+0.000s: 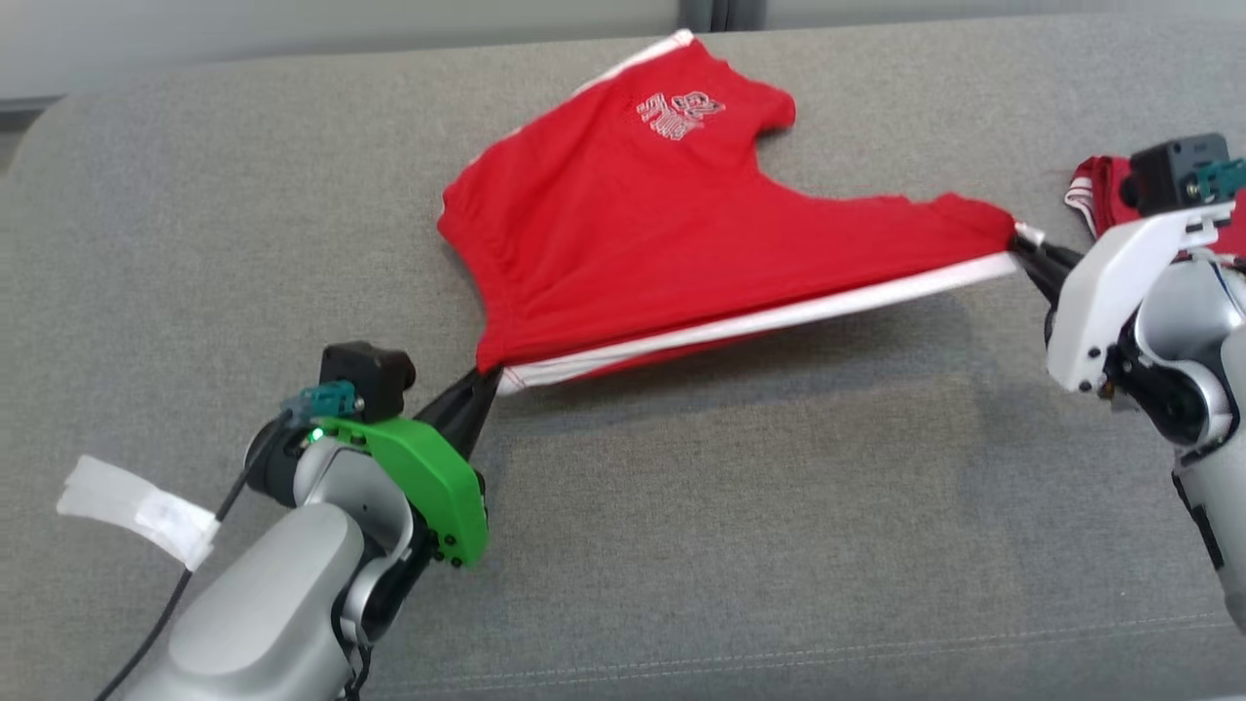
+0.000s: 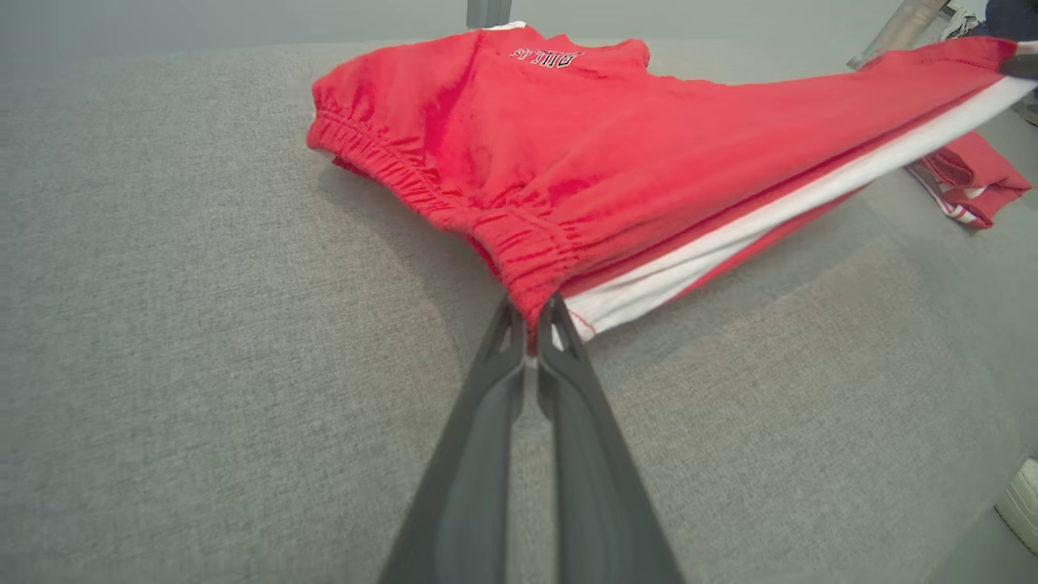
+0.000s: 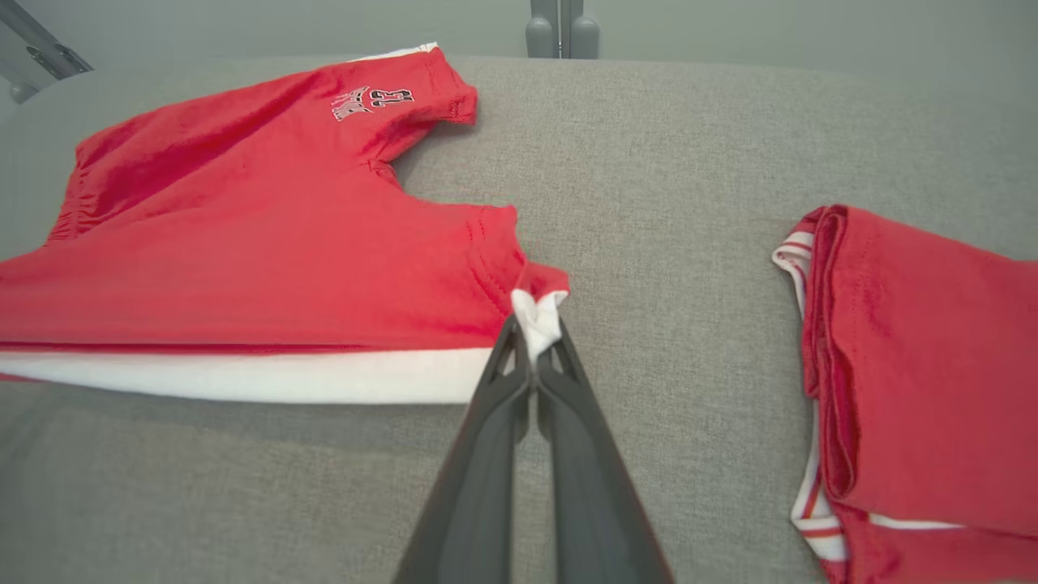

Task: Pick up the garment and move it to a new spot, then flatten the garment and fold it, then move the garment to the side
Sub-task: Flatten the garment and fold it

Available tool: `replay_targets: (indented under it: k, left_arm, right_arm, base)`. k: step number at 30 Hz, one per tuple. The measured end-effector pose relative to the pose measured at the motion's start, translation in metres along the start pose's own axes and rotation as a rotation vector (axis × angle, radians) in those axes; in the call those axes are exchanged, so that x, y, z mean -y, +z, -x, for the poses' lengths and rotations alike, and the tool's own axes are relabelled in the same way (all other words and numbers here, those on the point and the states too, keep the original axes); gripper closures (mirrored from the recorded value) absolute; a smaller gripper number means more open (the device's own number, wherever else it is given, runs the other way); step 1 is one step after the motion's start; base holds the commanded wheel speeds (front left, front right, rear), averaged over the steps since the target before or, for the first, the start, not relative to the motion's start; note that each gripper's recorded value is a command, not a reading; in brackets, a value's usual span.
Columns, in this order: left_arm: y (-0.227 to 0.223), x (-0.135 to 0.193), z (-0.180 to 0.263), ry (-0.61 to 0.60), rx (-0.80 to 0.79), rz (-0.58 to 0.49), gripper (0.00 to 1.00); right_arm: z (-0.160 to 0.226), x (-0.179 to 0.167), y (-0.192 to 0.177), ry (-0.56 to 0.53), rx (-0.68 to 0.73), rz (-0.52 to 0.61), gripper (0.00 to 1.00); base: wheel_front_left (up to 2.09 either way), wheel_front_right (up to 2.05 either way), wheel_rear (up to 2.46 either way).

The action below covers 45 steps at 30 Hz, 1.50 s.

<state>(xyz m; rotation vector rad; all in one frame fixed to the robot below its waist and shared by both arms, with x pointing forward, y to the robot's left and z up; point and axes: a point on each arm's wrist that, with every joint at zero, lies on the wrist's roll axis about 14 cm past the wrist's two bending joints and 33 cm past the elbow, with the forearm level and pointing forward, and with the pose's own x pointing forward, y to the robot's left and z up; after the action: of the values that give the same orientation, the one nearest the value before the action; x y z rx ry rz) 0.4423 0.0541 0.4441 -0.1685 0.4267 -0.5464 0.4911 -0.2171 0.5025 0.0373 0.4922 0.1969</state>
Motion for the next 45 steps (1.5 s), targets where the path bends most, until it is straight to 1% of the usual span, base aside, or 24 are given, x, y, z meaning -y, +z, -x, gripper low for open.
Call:
replay_targets:
  k: [3,4,9,12,16,19,22,23,24,25,32,37,38,45]
  left_arm:
    - [-0.006,0.009,0.015,0.002,-0.006,-0.007,1.0]
    - [-0.012,0.016,0.024,-0.003,-0.018,-0.016,1.0]
    - [-0.026,0.036,0.044,-0.031,-0.062,-0.058,1.0]
    - [-0.029,0.046,0.052,-0.049,-0.082,-0.075,1.0]
    - [-0.024,0.046,0.054,-0.05,-0.082,-0.081,1.0]
    - [-0.012,0.043,0.047,-0.05,-0.07,-0.085,1.0]
    - [0.002,0.039,0.037,-0.048,-0.049,-0.097,1.0]
    - [0.005,0.039,0.033,-0.052,-0.046,-0.096,1.0]
    - [0.008,0.038,0.029,-0.052,-0.042,-0.092,1.0]
    - [0.014,0.034,0.022,-0.048,-0.034,-0.088,1.0]
    - [0.034,0.015,-0.005,-0.035,0.011,-0.072,1.0]
    - [0.037,-0.001,-0.018,-0.014,0.02,-0.052,1.0]
    - [0.037,-0.001,-0.018,-0.014,0.02,-0.052,1.0]
    - [0.038,-0.027,-0.034,0.03,0.02,-0.03,1.0]
  right_arm:
    - [0.023,0.0,-0.013,-0.004,-0.043,-0.006,1.0]
    - [0.038,0.0,-0.023,-0.01,-0.073,-0.012,1.0]
    - [0.075,0.001,-0.034,-0.024,-0.105,-0.017,1.0]
    - [0.09,0.001,-0.027,-0.035,-0.079,-0.016,1.0]
    - [0.089,-0.006,-0.01,-0.034,-0.028,0.0,1.0]
    - [0.075,-0.014,0.004,-0.02,-0.014,0.027,1.0]
    - [0.056,-0.013,0.015,-0.043,-0.037,0.126,1.0]
    - [0.049,-0.012,0.016,-0.046,-0.048,0.144,1.0]
    - [0.042,-0.013,0.019,-0.048,-0.06,0.175,1.0]
    - [0.026,-0.016,0.026,-0.042,-0.069,0.215,1.0]
    - [-0.031,-0.023,0.057,-0.033,-0.064,0.34,1.0]
    - [-0.07,-0.03,0.064,-0.021,-0.071,0.422,1.0]
    - [-0.07,-0.03,0.064,-0.021,-0.071,0.422,1.0]
    - [-0.117,-0.043,0.068,0.0,-0.06,0.524,1.0]
  base:
    - [0.0,0.0,0.0]
    - [0.0,0.0,0.0]
    - [0.0,0.0,0.0]
    - [0.0,0.0,0.0]
    - [0.0,0.0,0.0]
    - [0.0,0.0,0.0]
    - [0.0,0.0,0.0]
    - [0.0,0.0,0.0]
    - [0.0,0.0,0.0]
    - [0.0,0.0,0.0]
    - [0.0,0.0,0.0]
    - [0.0,0.0,0.0]
    - [0.0,0.0,0.0]
    - [0.0,0.0,0.0]
